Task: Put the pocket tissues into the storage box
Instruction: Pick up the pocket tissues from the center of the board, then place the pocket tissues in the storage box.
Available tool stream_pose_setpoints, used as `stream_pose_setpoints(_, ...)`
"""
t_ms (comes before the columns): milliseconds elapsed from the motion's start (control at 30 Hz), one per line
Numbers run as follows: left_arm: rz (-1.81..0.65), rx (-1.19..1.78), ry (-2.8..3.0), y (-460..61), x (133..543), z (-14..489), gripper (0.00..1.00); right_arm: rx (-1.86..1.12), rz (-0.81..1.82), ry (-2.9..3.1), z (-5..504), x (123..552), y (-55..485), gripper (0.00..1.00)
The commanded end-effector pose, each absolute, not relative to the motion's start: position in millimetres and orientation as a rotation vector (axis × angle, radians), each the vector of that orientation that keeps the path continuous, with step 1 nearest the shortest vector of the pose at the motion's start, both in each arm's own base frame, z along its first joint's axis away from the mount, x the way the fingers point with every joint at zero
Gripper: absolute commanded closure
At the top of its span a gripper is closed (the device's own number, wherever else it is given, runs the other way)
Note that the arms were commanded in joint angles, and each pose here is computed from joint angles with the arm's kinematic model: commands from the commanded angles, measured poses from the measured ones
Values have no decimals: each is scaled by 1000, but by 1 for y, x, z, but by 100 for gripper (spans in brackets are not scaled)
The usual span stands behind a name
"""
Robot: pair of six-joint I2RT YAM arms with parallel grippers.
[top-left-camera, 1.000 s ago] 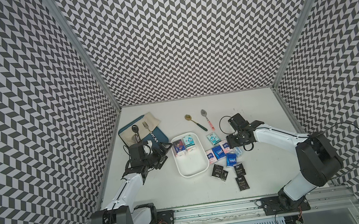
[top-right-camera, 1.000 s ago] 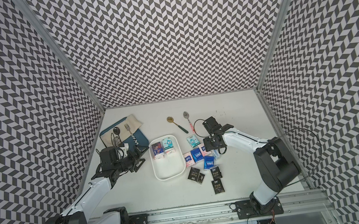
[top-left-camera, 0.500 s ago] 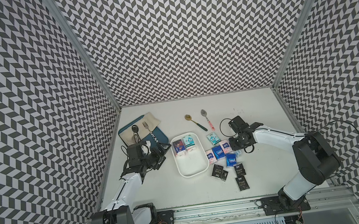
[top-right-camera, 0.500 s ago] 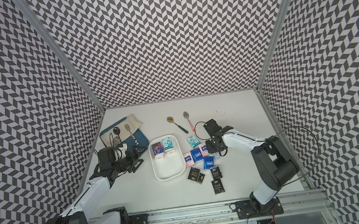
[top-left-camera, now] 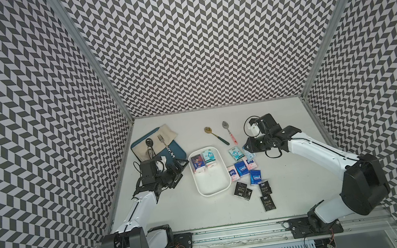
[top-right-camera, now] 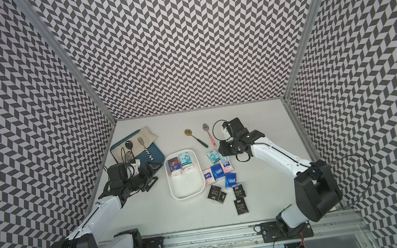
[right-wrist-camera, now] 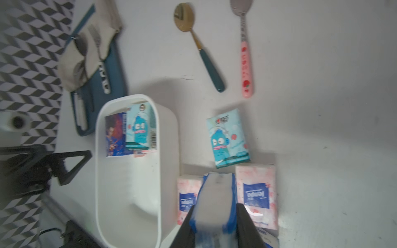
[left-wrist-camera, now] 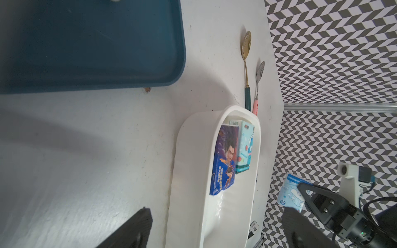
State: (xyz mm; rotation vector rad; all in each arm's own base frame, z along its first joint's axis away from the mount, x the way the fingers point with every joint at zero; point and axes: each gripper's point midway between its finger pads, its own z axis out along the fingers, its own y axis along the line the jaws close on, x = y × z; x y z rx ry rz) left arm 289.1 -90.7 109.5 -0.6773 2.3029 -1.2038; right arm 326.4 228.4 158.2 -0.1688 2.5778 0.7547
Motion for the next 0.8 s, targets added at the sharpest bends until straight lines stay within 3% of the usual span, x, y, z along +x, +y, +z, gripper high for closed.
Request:
stream_pose_setpoints(0, -1199, -645, 2293, -89, 293, 119, 0, -215, 1143, 2429, 198, 312, 283, 72)
stream_pose_setpoints(367, -1189, -647, 2286, -88, 290, 121, 0, -361, 1434, 2464, 180, 253, 387, 72)
stream_pose_setpoints(767, -1233, -660, 2265, -91, 282, 120, 0, -169, 1453, 2598, 120, 271, 413, 72)
